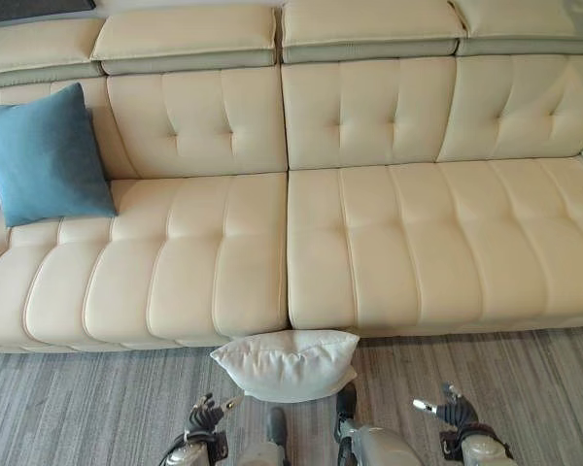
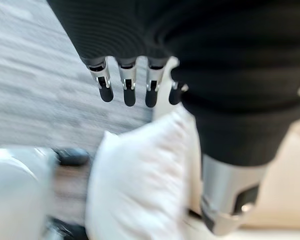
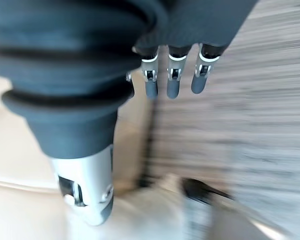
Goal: Pick up all the scattered cushions and arrange them neatly on the sofa.
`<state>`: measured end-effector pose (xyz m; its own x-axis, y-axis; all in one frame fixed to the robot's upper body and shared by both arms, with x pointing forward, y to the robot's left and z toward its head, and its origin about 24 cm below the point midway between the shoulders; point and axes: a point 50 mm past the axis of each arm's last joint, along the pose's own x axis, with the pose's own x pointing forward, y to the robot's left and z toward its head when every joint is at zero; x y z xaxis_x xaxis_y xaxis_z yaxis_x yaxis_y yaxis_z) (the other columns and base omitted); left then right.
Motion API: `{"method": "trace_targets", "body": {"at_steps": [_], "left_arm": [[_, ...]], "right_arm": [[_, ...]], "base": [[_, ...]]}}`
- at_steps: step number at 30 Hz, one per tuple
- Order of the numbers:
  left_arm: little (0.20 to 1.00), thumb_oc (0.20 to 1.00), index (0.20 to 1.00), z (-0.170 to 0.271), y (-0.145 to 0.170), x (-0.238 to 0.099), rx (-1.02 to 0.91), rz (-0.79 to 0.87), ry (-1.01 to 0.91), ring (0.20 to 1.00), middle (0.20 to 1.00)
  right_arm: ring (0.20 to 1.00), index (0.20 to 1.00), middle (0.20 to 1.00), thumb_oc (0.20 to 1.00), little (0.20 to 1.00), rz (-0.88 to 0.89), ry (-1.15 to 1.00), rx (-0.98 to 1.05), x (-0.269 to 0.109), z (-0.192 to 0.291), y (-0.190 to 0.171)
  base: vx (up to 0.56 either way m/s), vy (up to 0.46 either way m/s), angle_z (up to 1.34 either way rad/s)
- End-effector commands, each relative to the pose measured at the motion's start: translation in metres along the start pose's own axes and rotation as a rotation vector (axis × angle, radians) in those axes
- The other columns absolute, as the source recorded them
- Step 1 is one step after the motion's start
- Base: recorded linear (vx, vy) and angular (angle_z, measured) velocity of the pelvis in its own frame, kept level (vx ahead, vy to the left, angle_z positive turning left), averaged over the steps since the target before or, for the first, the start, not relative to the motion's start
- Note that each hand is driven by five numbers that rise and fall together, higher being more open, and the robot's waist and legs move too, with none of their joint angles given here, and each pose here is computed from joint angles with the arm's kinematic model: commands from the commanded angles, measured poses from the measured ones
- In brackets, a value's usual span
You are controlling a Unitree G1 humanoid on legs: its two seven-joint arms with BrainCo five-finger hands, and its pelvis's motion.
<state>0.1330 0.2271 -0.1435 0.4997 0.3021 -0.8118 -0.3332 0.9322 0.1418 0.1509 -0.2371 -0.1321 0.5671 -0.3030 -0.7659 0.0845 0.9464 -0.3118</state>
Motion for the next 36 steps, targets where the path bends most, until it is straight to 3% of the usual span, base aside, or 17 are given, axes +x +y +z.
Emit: {"method": "trace_targets", "body": {"at_steps": [1,5,11,13,19,22,24,29,30,31,32,33,36], "left_arm": [[1.000,1.000,1.000,0.038,0.007,0.008,0.002,0.064,-0.106,1.000,1.000],[1.000,1.000,1.000,0.056,0.002,0.011,0.016,0.070,-0.146,1.000,1.000],[1.000,1.000,1.000,0.130,-0.009,0.014,0.080,0.112,-0.299,1.000,1.000],[1.000,1.000,1.000,0.196,-0.022,0.004,0.131,0.128,-0.462,1.000,1.000],[1.000,1.000,1.000,0.294,-0.032,-0.034,0.105,0.155,-0.719,1.000,1.000],[1.000,1.000,1.000,0.346,-0.067,-0.074,0.068,0.078,-0.893,1.000,1.000],[1.000,1.000,1.000,0.352,-0.071,-0.080,0.060,0.064,-0.918,1.000,1.000],[1.000,1.000,1.000,0.363,-0.124,-0.114,0.083,-0.121,-1.057,1.000,1.000],[0.922,0.922,0.922,0.361,-0.124,-0.113,0.085,-0.121,-1.052,0.922,0.922],[0.347,0.347,0.347,0.362,-0.146,-0.129,0.101,-0.190,-1.116,0.347,0.347],[0.200,0.200,0.200,0.361,-0.154,-0.135,0.104,-0.223,-1.135,0.200,0.200],[0.200,0.200,0.200,0.359,-0.154,-0.133,0.106,-0.224,-1.128,0.200,0.200],[0.200,0.200,0.200,0.340,-0.196,-0.158,0.080,-0.409,-1.195,0.200,0.200]], "right_arm": [[1.000,1.000,1.000,1.000,1.000,-0.041,-0.103,0.066,0.008,0.041,-0.003],[1.000,1.000,1.000,1.000,1.000,-0.087,-0.102,0.101,0.013,0.052,-0.011],[1.000,1.000,1.000,1.000,1.000,-0.168,-0.223,0.201,0.020,0.120,-0.025],[1.000,1.000,1.000,1.000,1.000,-0.209,-0.339,0.232,0.015,0.176,-0.034],[1.000,1.000,1.000,1.000,1.000,-0.195,-0.580,0.339,-0.013,0.266,-0.036],[1.000,1.000,1.000,1.000,1.000,-0.142,-0.715,0.353,-0.041,0.323,-0.019],[1.000,1.000,1.000,1.000,1.000,-0.129,-0.750,0.332,-0.048,0.334,-0.015],[1.000,1.000,1.000,1.000,1.000,-0.019,-0.924,0.254,-0.080,0.369,0.012],[1.000,1.000,1.000,1.000,1.000,-0.019,-0.919,0.252,-0.079,0.368,0.013],[1.000,1.000,1.000,1.000,1.000,0.040,-0.994,0.302,-0.093,0.378,0.021],[0.551,0.551,0.551,0.551,0.551,0.071,-1.024,0.338,-0.099,0.381,0.026],[0.200,0.200,0.200,0.200,0.200,0.071,-1.017,0.337,-0.097,0.379,0.026],[0.200,0.200,0.200,0.200,0.200,0.221,-1.117,0.538,-0.118,0.384,0.041]], "base": [[-0.08,0.059,0.12],[-0.04,0.036,0.03],[-0.09,0.036,0.08],[-0.07,0.028,0.07],[0.00,0.020,0.06],[0.04,0.004,-0.01],[0.04,-0.001,-0.03],[0.04,-0.010,0.01],[0.03,-0.007,-0.01],[0.00,0.000,0.00],[0.00,0.000,0.00],[0.00,0.000,0.00],[-0.01,-0.009,-0.10]]}}
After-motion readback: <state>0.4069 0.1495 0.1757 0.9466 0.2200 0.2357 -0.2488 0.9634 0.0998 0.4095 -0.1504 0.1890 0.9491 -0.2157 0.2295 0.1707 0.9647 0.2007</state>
